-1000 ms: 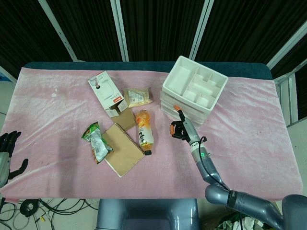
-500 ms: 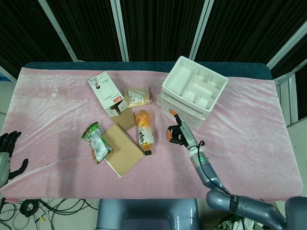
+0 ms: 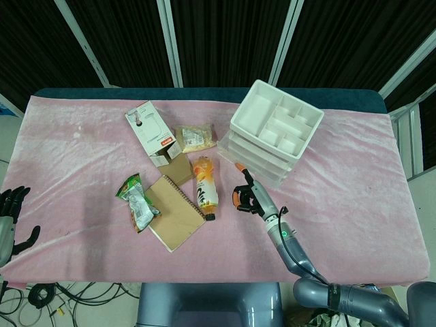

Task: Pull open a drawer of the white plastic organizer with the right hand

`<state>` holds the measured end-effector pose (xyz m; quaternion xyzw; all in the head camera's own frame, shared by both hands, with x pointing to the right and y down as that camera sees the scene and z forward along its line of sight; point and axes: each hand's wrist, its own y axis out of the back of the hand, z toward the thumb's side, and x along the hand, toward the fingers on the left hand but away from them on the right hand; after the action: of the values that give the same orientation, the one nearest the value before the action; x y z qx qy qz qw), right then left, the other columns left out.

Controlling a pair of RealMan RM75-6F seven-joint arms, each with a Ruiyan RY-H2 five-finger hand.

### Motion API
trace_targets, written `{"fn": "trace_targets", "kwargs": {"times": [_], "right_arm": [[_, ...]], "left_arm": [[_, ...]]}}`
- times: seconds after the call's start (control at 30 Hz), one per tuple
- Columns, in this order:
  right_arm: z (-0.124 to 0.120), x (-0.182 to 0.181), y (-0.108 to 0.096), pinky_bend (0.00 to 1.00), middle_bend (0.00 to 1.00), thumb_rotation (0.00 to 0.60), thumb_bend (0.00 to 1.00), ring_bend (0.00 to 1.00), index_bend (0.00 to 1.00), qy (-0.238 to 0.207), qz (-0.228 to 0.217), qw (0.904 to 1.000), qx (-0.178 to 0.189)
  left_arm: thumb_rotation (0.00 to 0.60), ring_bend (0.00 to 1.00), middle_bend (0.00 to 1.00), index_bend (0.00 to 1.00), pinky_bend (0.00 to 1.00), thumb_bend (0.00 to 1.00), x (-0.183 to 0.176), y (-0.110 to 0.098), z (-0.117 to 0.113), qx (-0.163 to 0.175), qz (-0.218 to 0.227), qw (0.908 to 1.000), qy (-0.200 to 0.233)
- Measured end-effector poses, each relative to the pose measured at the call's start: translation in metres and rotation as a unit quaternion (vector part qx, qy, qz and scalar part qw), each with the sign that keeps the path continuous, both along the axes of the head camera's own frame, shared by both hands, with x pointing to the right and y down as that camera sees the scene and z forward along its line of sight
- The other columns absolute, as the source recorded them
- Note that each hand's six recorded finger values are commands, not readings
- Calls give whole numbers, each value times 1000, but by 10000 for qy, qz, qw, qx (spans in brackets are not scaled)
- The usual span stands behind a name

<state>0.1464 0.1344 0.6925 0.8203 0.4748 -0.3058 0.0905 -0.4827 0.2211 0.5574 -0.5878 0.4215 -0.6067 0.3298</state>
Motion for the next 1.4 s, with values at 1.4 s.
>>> {"fn": "trace_targets", "kwargs": {"times": [1.4], "right_arm": [[-4, 4, 32, 805, 687, 600, 577, 754, 78, -33, -119, 9997, -203]], "left_arm": [[600, 15, 58, 82, 51, 355, 0, 0, 0, -1, 19, 10000, -41]]}}
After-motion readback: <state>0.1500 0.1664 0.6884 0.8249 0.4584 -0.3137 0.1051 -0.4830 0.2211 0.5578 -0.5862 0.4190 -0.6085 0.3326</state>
